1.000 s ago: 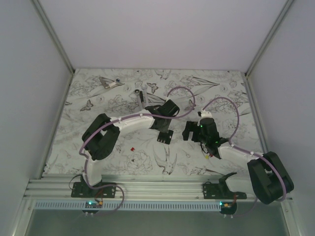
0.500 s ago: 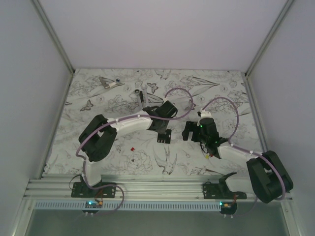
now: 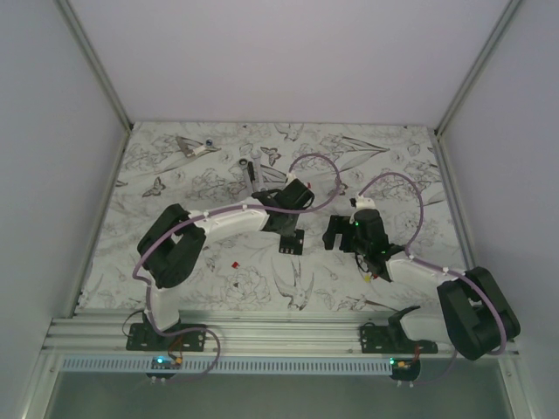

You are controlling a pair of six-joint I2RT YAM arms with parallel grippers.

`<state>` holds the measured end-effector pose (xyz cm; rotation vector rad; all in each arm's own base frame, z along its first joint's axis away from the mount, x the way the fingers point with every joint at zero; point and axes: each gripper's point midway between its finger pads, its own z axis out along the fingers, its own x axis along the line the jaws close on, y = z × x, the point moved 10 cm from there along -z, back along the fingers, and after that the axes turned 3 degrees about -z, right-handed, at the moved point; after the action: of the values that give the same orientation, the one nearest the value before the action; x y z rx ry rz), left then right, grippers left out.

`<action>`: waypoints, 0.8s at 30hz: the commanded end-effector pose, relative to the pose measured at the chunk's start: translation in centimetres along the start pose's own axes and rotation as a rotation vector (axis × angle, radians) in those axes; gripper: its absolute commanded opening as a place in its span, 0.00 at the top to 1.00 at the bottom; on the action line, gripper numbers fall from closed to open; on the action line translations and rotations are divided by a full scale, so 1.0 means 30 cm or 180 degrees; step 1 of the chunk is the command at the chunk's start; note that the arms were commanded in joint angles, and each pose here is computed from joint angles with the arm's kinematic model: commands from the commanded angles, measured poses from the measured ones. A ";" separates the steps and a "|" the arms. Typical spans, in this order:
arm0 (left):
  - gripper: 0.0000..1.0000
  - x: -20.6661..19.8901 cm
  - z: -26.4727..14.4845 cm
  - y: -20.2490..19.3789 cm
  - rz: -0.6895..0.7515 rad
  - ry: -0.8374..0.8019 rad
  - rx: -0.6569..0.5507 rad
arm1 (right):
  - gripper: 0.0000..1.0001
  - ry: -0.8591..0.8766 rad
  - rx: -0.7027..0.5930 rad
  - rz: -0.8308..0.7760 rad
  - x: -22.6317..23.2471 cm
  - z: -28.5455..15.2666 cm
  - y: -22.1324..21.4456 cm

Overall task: Snap on the fuse box
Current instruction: Install the fuse at the fuse box base.

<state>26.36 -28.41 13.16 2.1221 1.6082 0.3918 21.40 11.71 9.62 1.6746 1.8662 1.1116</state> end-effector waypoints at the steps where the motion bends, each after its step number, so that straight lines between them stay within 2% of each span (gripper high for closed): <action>1: 1.00 0.006 0.005 -0.005 -0.0097 0.0099 -0.0050 | 0.00 0.0039 -0.0131 0.0021 0.006 0.007 0.036; 24: 1.00 0.008 0.033 -0.050 -0.0339 0.0141 0.0110 | 0.00 0.0051 -0.0108 0.0034 0.008 0.014 0.034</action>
<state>26.26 -28.50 12.65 2.0338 1.7054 0.3946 21.37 11.74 9.42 1.6790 1.8760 1.1068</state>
